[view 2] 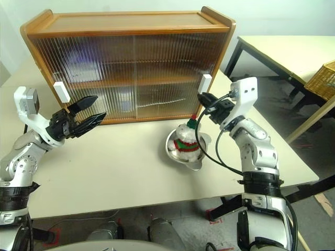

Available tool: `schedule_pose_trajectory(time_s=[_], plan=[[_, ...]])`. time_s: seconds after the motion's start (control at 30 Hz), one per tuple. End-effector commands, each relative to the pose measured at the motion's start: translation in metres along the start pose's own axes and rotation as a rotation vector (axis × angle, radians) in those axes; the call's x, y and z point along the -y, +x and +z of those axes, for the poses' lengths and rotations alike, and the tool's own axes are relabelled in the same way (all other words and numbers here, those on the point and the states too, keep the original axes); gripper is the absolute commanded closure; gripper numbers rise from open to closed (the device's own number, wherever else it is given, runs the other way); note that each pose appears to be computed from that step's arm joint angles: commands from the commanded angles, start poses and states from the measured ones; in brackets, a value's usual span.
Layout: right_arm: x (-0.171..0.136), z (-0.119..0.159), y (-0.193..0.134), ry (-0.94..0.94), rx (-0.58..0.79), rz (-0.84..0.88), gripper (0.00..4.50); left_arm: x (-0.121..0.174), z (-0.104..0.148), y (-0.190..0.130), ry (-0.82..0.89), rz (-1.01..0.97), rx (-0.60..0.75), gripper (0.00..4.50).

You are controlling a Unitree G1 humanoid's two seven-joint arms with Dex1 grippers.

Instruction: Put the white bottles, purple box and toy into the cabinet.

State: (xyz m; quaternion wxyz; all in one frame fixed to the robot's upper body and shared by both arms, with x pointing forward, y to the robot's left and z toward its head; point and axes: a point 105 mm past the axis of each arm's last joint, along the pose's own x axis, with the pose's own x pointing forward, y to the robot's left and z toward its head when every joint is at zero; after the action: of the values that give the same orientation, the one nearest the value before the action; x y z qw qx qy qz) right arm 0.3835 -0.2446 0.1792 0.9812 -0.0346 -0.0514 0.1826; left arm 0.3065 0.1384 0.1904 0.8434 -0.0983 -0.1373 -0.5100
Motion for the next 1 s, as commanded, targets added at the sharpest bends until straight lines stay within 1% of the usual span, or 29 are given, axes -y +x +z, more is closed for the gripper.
schedule_pose_trajectory(time_s=[0.03,0.1,0.27,0.37,0.5,0.73,0.77,0.87,1.0], plan=[[0.022,0.008,0.005,-0.041,0.004,-0.099,4.45,0.003,-0.001,-0.001,0.0,0.007,0.008,0.0],[0.028,0.011,0.009,-0.049,0.002,-0.131,4.45,0.003,-0.001,-0.001,0.001,0.009,0.011,0.0],[0.034,0.02,0.017,-0.07,-0.008,-0.167,4.45,0.003,0.001,-0.001,0.006,0.027,0.029,0.0],[0.033,0.022,0.021,-0.098,-0.021,-0.173,4.45,0.003,0.001,-0.001,0.008,0.03,0.032,0.0],[0.029,0.024,0.026,-0.079,-0.025,-0.162,4.45,0.002,0.001,-0.001,0.011,0.035,0.035,0.0],[0.007,0.026,0.035,-0.001,-0.031,-0.09,4.45,0.002,0.001,-0.002,0.017,0.038,0.036,0.0],[-0.006,0.027,0.041,0.03,-0.032,-0.048,4.45,0.003,0.002,-0.002,0.019,0.039,0.036,0.0],[-0.031,0.029,0.052,0.073,-0.039,0.037,4.45,0.003,0.002,-0.001,0.023,0.039,0.036,0.0],[-0.052,0.027,0.06,0.105,-0.056,0.112,4.45,0.004,0.003,-0.002,0.03,0.043,0.034,0.0]])
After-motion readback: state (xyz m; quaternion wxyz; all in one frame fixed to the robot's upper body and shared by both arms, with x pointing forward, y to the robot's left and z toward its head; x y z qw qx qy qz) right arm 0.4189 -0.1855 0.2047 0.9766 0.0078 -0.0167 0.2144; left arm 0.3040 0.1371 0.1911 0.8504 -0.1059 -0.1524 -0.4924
